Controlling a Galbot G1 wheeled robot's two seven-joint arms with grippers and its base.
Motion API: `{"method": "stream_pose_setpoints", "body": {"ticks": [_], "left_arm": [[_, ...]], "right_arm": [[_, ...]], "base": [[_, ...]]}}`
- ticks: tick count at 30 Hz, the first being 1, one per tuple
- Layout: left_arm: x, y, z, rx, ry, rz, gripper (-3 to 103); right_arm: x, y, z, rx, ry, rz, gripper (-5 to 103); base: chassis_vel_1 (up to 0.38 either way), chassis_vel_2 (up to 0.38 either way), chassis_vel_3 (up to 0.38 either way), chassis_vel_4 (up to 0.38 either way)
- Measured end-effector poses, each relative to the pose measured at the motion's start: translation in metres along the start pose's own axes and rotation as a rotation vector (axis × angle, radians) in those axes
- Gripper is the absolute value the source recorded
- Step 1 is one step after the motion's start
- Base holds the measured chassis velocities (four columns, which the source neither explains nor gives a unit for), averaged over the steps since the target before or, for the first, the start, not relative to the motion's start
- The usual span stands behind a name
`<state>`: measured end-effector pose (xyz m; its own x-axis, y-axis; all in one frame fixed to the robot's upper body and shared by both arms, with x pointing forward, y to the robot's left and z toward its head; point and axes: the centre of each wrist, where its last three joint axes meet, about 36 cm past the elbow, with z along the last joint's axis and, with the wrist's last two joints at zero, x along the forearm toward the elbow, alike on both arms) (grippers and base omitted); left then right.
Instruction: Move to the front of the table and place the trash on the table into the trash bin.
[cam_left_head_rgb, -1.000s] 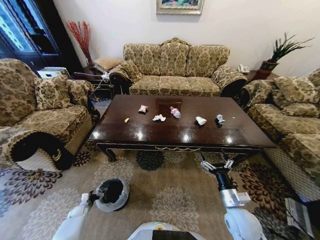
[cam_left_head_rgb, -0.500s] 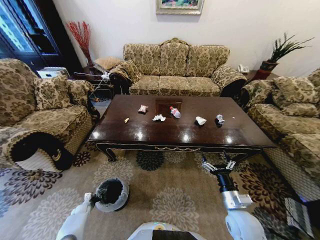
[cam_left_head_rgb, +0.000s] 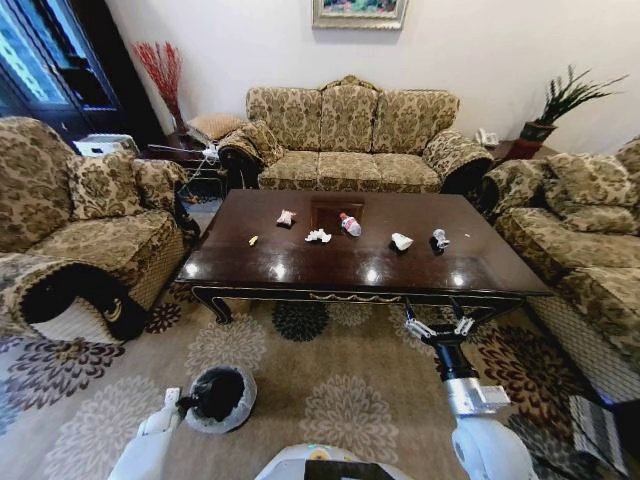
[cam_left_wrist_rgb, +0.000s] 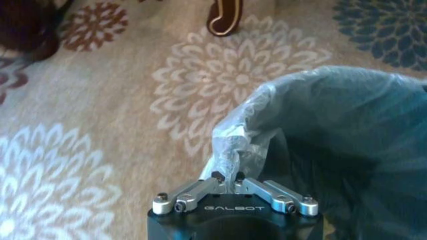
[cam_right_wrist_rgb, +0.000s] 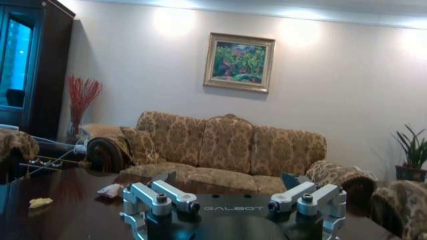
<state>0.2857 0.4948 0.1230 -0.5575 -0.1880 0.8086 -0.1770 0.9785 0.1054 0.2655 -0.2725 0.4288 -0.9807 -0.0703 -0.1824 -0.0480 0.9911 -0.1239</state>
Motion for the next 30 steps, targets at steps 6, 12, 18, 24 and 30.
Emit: {"method": "stream_pose_setpoints", "body": {"ticks": [6, 12, 18, 24, 30], "left_arm": [[0.050, 0.012, 0.019, 0.088, -0.016, -0.009, 1], [0.096, 0.008, 0.003, 0.123, -0.107, 0.022, 1], [0.189, 0.006, -0.027, 0.177, -0.237, -0.004, 1], [0.266, -0.010, -0.067, 0.203, -0.381, -0.010, 1], [0.356, -0.045, -0.119, 0.207, -0.551, 0.020, 1]], "right_arm": [[-0.002, 0.000, -0.001, -0.023, -0.006, 0.003, 100], [-0.002, -0.002, 0.002, -0.048, -0.018, 0.015, 100], [-0.009, -0.002, 0.010, -0.101, -0.046, 0.007, 100], [-0.013, -0.005, 0.019, -0.124, -0.076, 0.002, 100], [-0.012, -0.010, 0.027, -0.110, -0.109, 0.019, 100]], "base": [[0.000, 0.000, 0.000, 0.000], [0.000, 0.000, 0.000, 0.000], [0.000, 0.000, 0.000, 0.000], [0.000, 0.000, 0.000, 0.000], [0.000, 0.000, 0.000, 0.000]]}}
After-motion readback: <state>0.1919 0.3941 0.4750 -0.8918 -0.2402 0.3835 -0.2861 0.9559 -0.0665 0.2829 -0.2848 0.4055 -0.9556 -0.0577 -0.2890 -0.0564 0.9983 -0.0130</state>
